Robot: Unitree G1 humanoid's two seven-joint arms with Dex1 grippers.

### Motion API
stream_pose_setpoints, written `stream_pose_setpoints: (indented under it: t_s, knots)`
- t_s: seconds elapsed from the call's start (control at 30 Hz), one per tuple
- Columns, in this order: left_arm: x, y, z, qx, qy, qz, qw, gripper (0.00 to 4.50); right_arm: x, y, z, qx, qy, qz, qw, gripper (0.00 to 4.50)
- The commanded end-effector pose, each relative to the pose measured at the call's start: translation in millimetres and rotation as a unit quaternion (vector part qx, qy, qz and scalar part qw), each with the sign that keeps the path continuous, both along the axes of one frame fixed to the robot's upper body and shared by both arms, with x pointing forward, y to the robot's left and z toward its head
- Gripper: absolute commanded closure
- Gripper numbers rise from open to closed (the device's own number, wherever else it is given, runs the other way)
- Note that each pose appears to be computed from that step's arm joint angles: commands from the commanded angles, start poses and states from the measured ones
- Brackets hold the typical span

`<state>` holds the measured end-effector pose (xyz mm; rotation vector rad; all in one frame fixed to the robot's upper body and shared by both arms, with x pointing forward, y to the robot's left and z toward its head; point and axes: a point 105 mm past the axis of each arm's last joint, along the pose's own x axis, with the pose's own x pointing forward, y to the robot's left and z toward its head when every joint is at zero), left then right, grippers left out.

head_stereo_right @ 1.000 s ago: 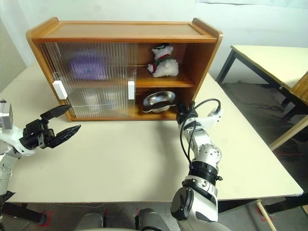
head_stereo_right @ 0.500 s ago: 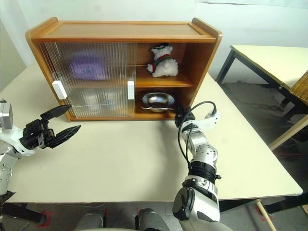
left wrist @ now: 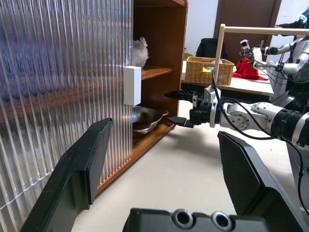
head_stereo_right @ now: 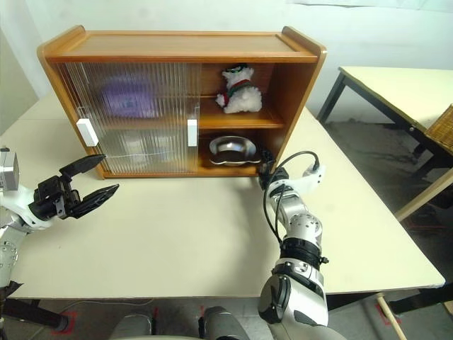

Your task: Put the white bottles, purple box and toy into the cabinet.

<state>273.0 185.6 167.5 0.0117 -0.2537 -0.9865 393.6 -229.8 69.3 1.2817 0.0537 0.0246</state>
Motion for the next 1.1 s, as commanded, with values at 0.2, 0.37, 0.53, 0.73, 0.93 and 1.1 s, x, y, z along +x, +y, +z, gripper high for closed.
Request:
stream_pose_setpoints:
  t_s: [0.2, 0.37, 0.53, 0.73, 0.93, 1.1]
  knots:
    - [-1, -3, -1, 0.003, 0.003, -0.003, 1.0, 0.0, 8, 20, 11, 0.021, -0.019, 0.035, 0.999, 0.03]
    - [-1, -4, -2, 0.002, 0.003, -0.002, 1.0, 0.0, 12, 26, 11, 0.023, -0.017, 0.043, 0.999, 0.65]
    - [0, -4, -1, 0.0, 0.002, -0.001, 1.0, 0.0, 15, 31, 9, 0.02, -0.014, 0.05, 0.998, 0.03]
    - [-1, -5, -3, -0.001, 0.002, 0.0, 1.0, 0.0, 22, 35, 8, 0.021, -0.016, 0.048, 0.998, 0.03]
    - [-1, -5, -3, -0.002, 0.002, 0.0, 1.0, 0.0, 26, 38, 11, 0.02, -0.021, 0.052, 0.998, 0.03]
    - [-1, -4, -3, -0.002, 0.002, 0.002, 1.0, 0.0, 21, 26, 12, 0.003, -0.022, 0.051, 0.998, 0.03]
